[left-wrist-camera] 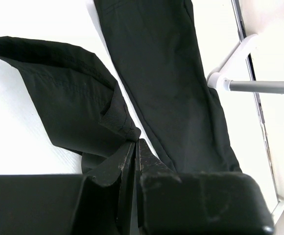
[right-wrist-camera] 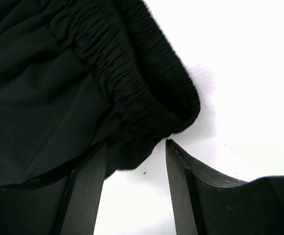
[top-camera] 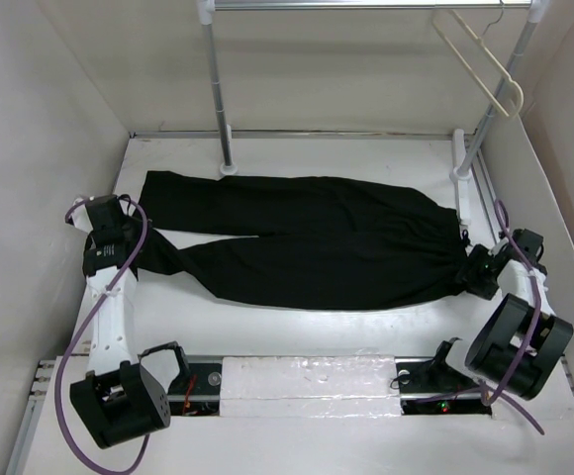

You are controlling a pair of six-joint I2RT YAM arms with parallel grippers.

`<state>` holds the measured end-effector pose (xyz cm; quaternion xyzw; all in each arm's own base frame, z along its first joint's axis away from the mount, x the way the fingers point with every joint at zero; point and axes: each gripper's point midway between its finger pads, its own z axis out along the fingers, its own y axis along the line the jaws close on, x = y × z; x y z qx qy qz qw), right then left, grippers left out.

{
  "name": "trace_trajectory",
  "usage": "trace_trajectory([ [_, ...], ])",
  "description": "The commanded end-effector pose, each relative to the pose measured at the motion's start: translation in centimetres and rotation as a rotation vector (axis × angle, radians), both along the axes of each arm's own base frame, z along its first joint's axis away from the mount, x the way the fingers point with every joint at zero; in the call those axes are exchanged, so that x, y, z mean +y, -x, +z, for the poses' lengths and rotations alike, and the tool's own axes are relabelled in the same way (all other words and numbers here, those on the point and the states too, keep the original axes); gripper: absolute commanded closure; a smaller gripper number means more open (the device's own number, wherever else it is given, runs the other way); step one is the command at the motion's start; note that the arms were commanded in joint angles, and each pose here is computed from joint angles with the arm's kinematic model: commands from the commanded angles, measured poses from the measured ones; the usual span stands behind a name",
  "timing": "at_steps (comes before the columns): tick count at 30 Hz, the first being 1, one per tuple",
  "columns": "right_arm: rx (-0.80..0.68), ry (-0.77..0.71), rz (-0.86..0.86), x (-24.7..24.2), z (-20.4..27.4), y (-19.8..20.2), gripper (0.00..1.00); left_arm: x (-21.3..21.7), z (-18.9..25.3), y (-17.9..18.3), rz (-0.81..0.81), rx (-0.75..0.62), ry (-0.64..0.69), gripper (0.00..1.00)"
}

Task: Place the trousers on the hanger
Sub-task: Fold the trousers at the center of the board.

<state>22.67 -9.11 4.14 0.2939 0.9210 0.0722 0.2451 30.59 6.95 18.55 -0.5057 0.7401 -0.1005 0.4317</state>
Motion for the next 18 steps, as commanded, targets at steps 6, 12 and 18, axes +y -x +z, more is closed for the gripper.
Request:
trace_trajectory([
  [6,-0.056,-0.005,0.022,-1.0,-1.4,-2.5,0.56,1.3,-0.1,-0.4,0.046,0.008,-0.042,1.00],
  [12,-0.037,-0.018,0.018,-0.9,-1.2,-1.6,1.00,2.1,-0.7,-0.3,0.073,0.040,-0.068,1.00],
  [18,-0.049,-0.053,0.095,3.3,2.1,1.1,1.00,4.5,1.6,1.8,0.153,0.086,-0.139,1.00],
])
